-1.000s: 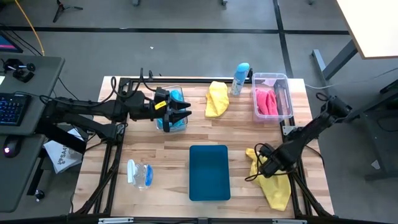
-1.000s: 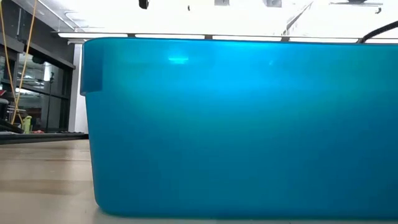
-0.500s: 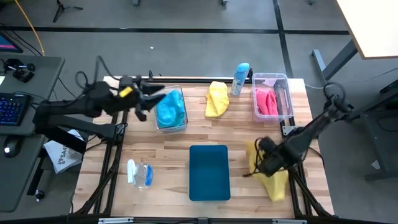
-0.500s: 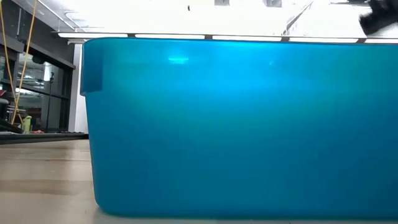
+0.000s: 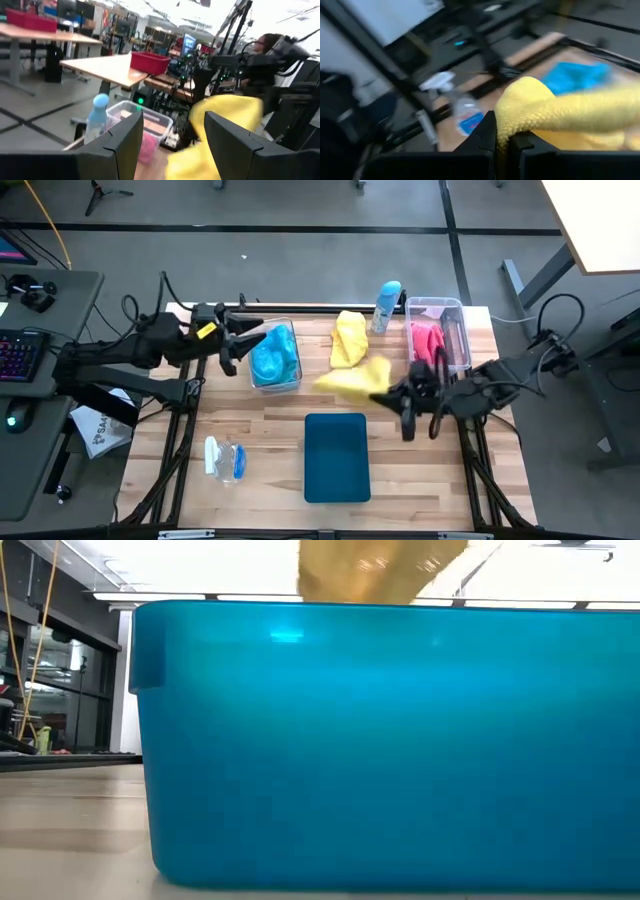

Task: Sort microfiber towel by color & place in baskets
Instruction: Put the bottom yellow towel into the blue bin

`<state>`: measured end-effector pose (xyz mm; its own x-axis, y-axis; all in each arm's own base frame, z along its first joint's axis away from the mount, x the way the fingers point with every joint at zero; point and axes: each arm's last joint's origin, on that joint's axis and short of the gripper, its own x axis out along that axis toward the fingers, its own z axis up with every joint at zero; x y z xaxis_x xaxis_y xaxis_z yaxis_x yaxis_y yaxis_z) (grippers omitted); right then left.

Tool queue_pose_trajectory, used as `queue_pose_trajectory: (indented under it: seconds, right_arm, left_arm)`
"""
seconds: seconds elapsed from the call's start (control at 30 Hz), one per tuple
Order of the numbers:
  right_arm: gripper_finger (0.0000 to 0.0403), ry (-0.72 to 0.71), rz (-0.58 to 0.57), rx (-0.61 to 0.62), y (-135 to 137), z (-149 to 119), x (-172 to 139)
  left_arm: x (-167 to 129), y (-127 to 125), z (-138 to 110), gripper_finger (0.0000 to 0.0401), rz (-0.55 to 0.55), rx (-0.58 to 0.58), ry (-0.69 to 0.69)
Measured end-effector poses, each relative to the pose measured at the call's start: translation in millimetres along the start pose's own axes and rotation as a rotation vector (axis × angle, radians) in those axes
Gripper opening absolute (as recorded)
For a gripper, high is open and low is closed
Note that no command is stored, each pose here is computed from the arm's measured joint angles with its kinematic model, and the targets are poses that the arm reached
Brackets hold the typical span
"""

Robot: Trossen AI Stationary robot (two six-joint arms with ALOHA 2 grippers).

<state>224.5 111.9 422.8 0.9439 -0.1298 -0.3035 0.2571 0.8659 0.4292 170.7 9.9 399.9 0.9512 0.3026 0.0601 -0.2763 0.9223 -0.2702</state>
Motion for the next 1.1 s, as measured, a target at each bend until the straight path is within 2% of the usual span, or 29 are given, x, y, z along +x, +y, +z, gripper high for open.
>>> queue_pose_trajectory:
  seconds: [0.1,0.2,0.4,0.6,0.77,1.1]
  right_arm:
    - [0.0001,0.051,0.101,-0.080,9,-5,19]
    - [0.0000,0.143,0.121,-0.139,15,-22,40]
    - [0.0000,0.374,0.011,-0.169,10,-63,81]
    - [0.0000,0.530,-0.069,-0.176,-2,-78,88]
    - [0.0000,0.501,-0.067,-0.156,-6,-68,85]
    - [0.0000,0.422,0.156,-0.252,-3,-66,135]
  left_arm:
    - [2,0,-3,0.0200,0.006,-0.024,0.025]
    - [2,0,-5,0.0200,-0.001,-0.047,0.048]
    - [2,0,-7,0.0200,-0.010,-0.092,0.066]
    - [2,0,-7,0.0200,-0.012,-0.092,0.066]
    - [2,0,-7,0.0200,-0.012,-0.091,0.066]
    - [0,0,-6,0.0200,-0.014,-0.068,0.061]
